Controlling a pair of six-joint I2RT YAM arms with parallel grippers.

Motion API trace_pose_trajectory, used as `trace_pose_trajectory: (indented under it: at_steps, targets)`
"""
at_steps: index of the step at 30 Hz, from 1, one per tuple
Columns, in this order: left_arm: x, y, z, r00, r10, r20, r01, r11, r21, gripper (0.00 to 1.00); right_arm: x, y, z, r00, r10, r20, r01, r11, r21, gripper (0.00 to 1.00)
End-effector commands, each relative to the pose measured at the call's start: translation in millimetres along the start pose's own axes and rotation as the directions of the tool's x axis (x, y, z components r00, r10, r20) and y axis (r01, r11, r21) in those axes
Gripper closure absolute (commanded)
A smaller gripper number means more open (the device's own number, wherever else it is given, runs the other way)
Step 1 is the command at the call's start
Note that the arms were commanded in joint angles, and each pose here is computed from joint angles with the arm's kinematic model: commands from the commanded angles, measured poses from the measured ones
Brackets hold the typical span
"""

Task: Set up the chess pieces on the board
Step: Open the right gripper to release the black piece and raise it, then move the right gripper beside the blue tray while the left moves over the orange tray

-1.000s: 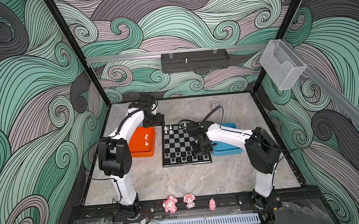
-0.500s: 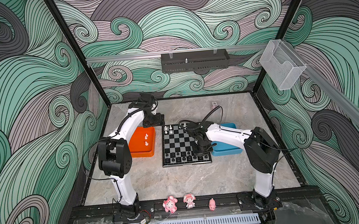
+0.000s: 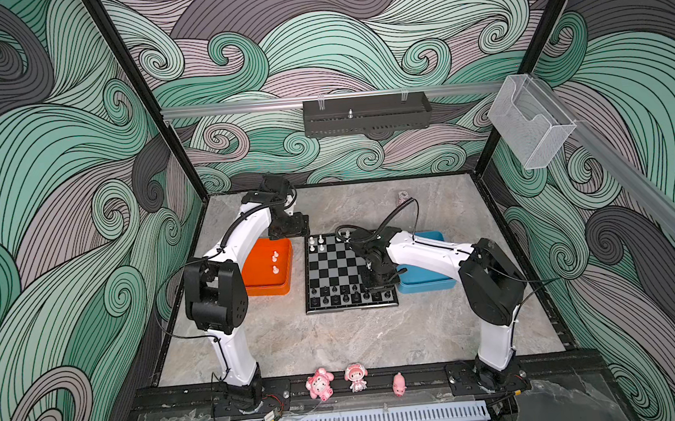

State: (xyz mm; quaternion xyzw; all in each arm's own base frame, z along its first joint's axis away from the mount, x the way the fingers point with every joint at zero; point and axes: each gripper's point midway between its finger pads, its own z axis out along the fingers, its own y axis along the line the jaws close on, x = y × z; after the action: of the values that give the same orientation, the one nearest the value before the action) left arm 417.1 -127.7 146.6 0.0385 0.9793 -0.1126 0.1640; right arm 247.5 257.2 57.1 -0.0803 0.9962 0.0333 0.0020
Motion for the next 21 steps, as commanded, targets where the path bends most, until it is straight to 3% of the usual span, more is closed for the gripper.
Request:
trace_pose_trajectory:
  at_steps: [1, 8, 10, 13, 17, 21]
  targets:
    - [-3.2, 1.4, -6.1, 1.000, -0.010, 0.015, 0.010, 1.000, 0.000, 0.17, -6.2, 3.7, -32.8, 0.997, -0.017, 0.071, 0.018, 1.000, -0.021, 0.67]
    - [2.5, 22.3, -34.2, 0.994, -0.089, 0.064, 0.096, 0.988, -0.124, 0.16, -20.0, -0.1, -69.5, 0.985, -0.024, 0.170, 0.035, 0.998, -0.061, 0.59]
    - [5.8, 26.9, -47.4, 0.990, -0.115, 0.084, 0.126, 0.982, -0.142, 0.15, -27.4, -9.3, -81.8, 0.977, -0.017, 0.211, 0.031, 0.998, -0.059, 0.49]
    - [11.3, 33.8, -63.6, 0.985, -0.140, 0.097, 0.155, 0.975, -0.162, 0.15, -39.7, -27.1, -99.1, 0.964, -0.009, 0.264, 0.025, 0.998, -0.058, 0.23]
    - [25.8, 43.3, -78.2, 0.981, -0.184, 0.068, 0.194, 0.964, -0.184, 0.14, -52.1, -53.3, -116.8, 0.950, -0.020, 0.313, 0.039, 0.998, -0.055, 0.02]
    - [48.0, 72.0, -85.6, 0.960, -0.277, 0.029, 0.274, 0.919, -0.284, 0.14, -62.3, -83.0, -133.4, 0.928, -0.024, 0.373, 0.037, 0.999, -0.027, 0.01]
